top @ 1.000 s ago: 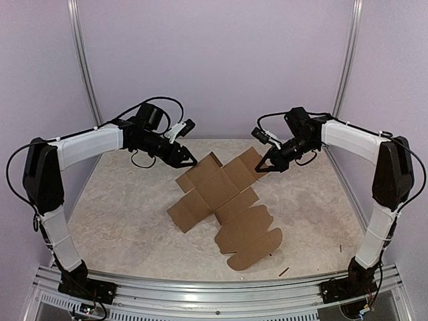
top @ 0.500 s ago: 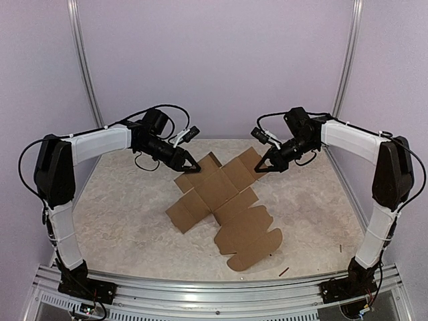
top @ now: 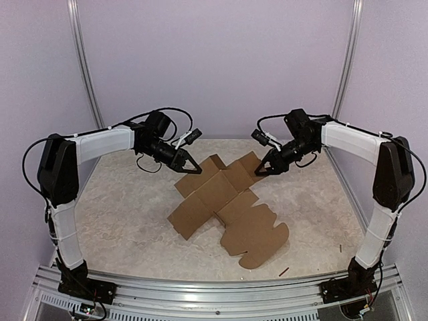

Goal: Fold the paper box

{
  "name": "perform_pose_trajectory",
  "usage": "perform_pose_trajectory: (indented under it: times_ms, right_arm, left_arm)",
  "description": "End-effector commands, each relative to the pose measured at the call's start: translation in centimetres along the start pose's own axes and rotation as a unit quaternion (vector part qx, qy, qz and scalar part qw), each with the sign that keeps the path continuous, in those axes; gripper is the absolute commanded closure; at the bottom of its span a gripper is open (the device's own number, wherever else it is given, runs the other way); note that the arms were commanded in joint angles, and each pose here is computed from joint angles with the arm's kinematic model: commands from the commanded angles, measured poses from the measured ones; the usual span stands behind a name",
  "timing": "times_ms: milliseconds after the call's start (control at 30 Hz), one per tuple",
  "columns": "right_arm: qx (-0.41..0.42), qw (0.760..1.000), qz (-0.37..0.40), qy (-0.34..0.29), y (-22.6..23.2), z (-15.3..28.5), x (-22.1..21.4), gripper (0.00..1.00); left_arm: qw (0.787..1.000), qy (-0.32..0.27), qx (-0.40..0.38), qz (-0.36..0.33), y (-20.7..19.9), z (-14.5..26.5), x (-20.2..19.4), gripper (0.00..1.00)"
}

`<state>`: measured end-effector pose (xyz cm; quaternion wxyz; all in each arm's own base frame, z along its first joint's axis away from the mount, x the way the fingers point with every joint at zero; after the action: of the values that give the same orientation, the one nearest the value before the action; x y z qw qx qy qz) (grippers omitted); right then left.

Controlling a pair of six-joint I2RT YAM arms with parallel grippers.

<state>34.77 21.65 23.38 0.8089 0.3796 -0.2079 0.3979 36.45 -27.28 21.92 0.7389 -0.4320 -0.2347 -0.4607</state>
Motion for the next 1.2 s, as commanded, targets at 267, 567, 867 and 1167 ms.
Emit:
perform_pose_trajectory:
  times_ms: [267, 567, 867, 1167]
  right_arm:
    - [-0.103, 0.994, -0.02, 0.001, -1.6, 1.4, -4.1, 0.5]
    - [-0.026, 0.998, -0.063, -0.009, -1.0, -0.2, -5.9, 0.39]
    - [0.006, 0.997, -0.076, -0.011, -1.6, -2.2, -3.9, 0.37]
    - [0.011, 0.999, -0.043, -0.01, 0.1, -3.4, -3.5, 0.72]
  left_arm:
    - [0.999, -0.027, -0.015, 0.01, -0.1, 0.9, 0.4, 1.0]
    - [0.993, -0.081, -0.075, 0.035, -0.5, 2.2, 1.0, 1.0]
    - [0.99, -0.092, -0.098, 0.039, -0.7, 2.3, 1.2, 1.0]
    - [0.99, -0.095, -0.092, 0.053, 0.1, 2.1, 1.1, 1.0]
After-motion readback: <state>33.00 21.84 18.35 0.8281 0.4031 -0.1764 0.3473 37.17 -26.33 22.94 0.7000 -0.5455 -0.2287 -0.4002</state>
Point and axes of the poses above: each gripper's point midway between its finger pads, its own z axis back along the fingers, its own y axis along the line the jaws close on, x = y × z, the point moved 8 cm from there along z, back along the fingers, and after that the axes turned 10 degrees about -z, right-handed, at the moved point
